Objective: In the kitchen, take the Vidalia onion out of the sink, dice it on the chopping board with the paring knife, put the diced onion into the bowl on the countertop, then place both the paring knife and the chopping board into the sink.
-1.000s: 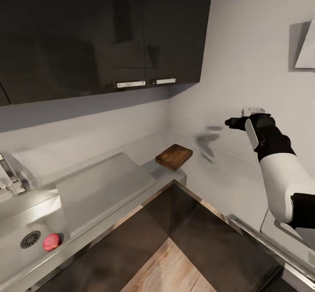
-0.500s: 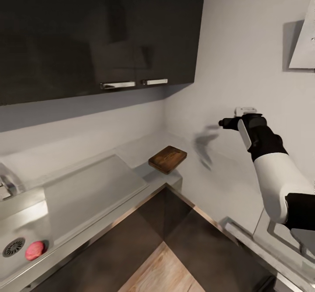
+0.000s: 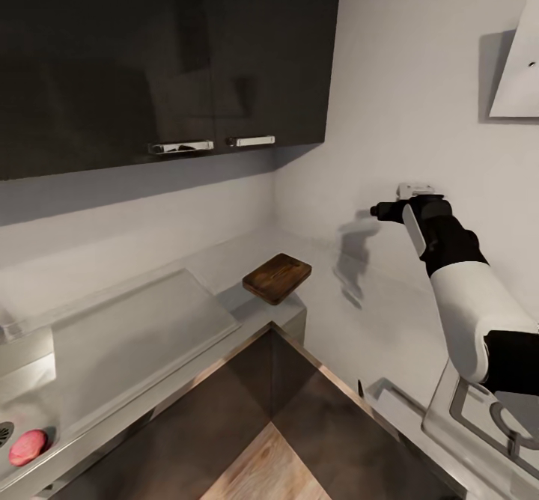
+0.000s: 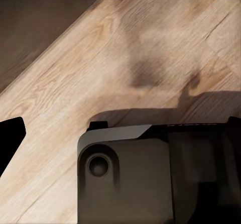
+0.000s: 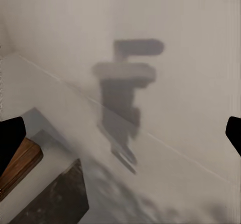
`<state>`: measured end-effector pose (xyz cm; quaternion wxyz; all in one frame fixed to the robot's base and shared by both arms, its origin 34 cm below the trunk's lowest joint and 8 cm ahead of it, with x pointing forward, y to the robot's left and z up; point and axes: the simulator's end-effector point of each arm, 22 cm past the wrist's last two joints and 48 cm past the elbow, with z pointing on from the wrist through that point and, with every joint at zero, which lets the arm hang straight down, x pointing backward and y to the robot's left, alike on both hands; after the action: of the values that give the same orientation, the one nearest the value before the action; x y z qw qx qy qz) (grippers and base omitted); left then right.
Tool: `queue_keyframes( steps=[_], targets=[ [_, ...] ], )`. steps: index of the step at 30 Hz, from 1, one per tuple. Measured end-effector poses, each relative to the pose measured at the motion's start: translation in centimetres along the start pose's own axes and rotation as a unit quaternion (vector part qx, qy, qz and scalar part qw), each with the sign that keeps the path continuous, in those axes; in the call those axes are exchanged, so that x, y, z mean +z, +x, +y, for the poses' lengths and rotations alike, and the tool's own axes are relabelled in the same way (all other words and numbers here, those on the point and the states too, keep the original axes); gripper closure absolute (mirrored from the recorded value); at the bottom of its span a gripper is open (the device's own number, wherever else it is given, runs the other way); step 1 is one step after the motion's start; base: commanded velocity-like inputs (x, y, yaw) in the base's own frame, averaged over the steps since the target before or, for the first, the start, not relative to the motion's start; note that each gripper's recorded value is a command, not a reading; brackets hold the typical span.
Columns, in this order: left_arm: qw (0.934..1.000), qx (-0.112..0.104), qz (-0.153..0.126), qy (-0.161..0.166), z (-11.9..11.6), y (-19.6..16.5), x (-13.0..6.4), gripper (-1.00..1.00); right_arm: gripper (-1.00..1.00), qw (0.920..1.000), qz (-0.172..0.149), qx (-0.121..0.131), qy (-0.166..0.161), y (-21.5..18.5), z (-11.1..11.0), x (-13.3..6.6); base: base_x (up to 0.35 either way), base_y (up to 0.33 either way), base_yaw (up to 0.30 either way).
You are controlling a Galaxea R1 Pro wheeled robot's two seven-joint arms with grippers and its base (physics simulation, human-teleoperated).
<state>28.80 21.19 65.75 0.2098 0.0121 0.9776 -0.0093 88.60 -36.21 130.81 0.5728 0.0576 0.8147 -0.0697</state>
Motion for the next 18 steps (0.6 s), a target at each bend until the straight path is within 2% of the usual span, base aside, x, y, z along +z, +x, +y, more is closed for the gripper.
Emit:
queue_keyframes(
  steps=[11,18],
  targets=[
    [1.0000,0.000,0.000,0.000,0.0,0.0,0.0,-1.00,-1.00,0.9999,0.008,0.000,-0.009,0.7,1.2,0.2,0.094,0.057,0.000],
    [1.0000,0.000,0.000,0.000,0.0,0.0,0.0,-1.00,-1.00,0.9986,0.029,-0.039,-0.021,2.8,3.9,0.8,0.174,0.093,0.000]
  ],
)
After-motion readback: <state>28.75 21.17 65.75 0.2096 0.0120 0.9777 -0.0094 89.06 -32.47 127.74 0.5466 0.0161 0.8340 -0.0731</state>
